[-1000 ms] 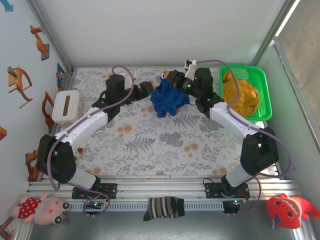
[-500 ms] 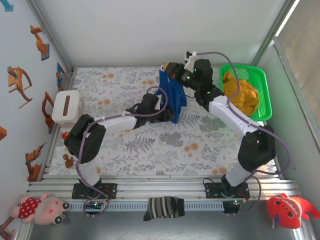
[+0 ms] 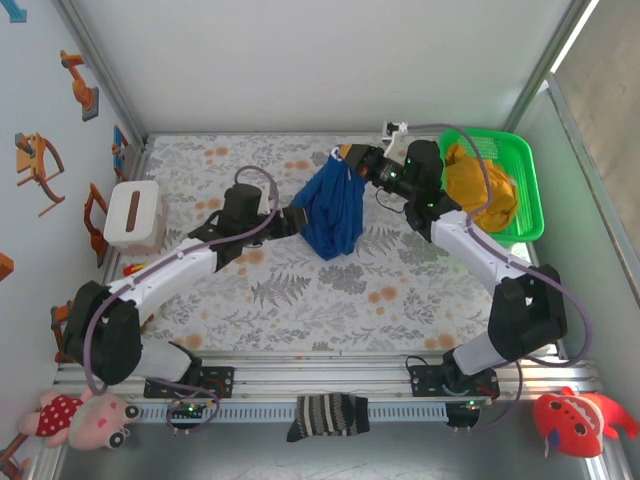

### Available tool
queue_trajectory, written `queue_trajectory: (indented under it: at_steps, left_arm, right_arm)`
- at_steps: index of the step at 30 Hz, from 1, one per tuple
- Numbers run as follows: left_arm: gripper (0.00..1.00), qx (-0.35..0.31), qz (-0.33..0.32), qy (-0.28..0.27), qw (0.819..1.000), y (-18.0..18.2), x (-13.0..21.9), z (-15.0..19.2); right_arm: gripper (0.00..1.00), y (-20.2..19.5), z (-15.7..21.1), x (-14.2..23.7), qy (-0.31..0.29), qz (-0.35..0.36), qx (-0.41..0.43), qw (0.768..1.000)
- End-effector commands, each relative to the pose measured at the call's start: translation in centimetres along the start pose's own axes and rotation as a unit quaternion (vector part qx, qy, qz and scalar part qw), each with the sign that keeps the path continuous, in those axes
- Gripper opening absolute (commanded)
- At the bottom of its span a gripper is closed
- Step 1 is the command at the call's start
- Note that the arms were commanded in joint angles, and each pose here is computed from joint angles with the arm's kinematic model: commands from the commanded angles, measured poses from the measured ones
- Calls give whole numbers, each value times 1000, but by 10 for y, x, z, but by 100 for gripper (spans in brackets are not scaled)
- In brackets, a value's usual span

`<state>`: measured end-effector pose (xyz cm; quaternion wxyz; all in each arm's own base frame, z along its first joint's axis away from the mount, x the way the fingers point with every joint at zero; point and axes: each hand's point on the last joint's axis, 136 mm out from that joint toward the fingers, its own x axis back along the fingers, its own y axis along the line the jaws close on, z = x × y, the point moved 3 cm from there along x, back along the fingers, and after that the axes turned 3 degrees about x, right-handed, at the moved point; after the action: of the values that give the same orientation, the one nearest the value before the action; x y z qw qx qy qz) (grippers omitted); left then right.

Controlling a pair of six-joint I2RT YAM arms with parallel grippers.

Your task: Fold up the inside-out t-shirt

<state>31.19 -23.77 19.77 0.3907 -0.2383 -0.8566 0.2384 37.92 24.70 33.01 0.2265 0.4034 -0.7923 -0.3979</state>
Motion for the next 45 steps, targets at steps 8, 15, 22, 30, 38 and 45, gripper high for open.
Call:
queue_trajectory:
  at_steps: [8, 15, 22, 30, 38, 45]
  left_arm:
    - [67, -24, 46, 32, 998, -17, -31, -3]
    - [66, -33, 59, 56, 996, -20, -64, 10]
    - [29, -32, 29, 56, 997, -12, -103, -1]
    - [0, -29, 133, -13, 991, -59, -25, -117]
    - [0, 17, 300, -44, 953, -97, 42, -143]
    - [0, 90, 350, -74, 930, -69, 29, -144]
  right_arm:
    - [0, 18, -1, 3, -7, -58, 14, 998]
    - [0, 17, -1, 5, -8, -52, 12, 999]
    - [0, 24, -3, 10, -5, -52, 16, 999]
    - [0, -18, -49, 74, -62, 84, 21, 994]
    - [0, -115, 9, 94, -31, 239, -16, 970]
    - [0, -184, 104, 87, 46, 305, -69, 949]
